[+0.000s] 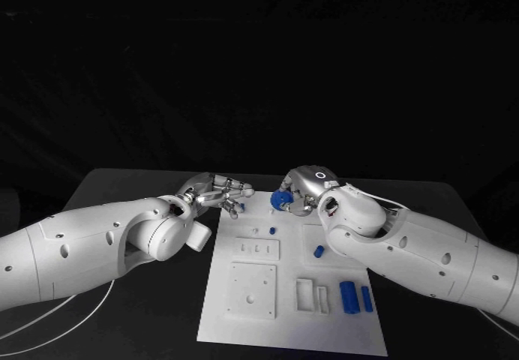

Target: Assemble the parts on the task board

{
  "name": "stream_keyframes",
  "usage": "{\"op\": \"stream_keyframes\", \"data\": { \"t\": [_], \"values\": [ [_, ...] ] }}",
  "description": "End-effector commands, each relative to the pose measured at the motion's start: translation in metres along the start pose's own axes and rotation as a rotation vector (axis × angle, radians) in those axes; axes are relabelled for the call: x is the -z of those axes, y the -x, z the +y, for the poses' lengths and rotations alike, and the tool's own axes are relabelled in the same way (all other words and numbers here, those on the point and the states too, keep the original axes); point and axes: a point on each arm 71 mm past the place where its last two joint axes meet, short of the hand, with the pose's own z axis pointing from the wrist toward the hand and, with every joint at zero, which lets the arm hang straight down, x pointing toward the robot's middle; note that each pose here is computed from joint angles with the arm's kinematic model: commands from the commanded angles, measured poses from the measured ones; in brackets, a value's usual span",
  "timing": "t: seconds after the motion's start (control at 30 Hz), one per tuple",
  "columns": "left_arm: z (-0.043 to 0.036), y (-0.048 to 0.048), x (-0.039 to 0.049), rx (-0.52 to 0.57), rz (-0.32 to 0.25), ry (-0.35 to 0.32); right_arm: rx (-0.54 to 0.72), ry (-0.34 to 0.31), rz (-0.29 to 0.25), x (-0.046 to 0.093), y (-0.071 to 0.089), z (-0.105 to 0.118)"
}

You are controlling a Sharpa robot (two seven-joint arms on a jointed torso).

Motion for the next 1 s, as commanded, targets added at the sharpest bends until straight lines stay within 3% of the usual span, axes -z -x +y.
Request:
{"op": "stream_keyframes", "data": {
  "t": [0.03,0.53,1.0],
  "values": [
    [-0.0019,-0.0017,-0.0001,-0.002,0.004,-0.016,0.018,0.011,-0.008,-0.002,-0.002,0.004],
    [-0.0024,-0.004,-0.0008,0.0,0.012,-0.016,0.035,0.026,0.045,-0.012,-0.024,0.017],
    [-0.0029,-0.0055,-0.001,0.001,0.016,-0.016,0.041,0.028,0.06,-0.016,-0.032,0.02]
  ]
}}
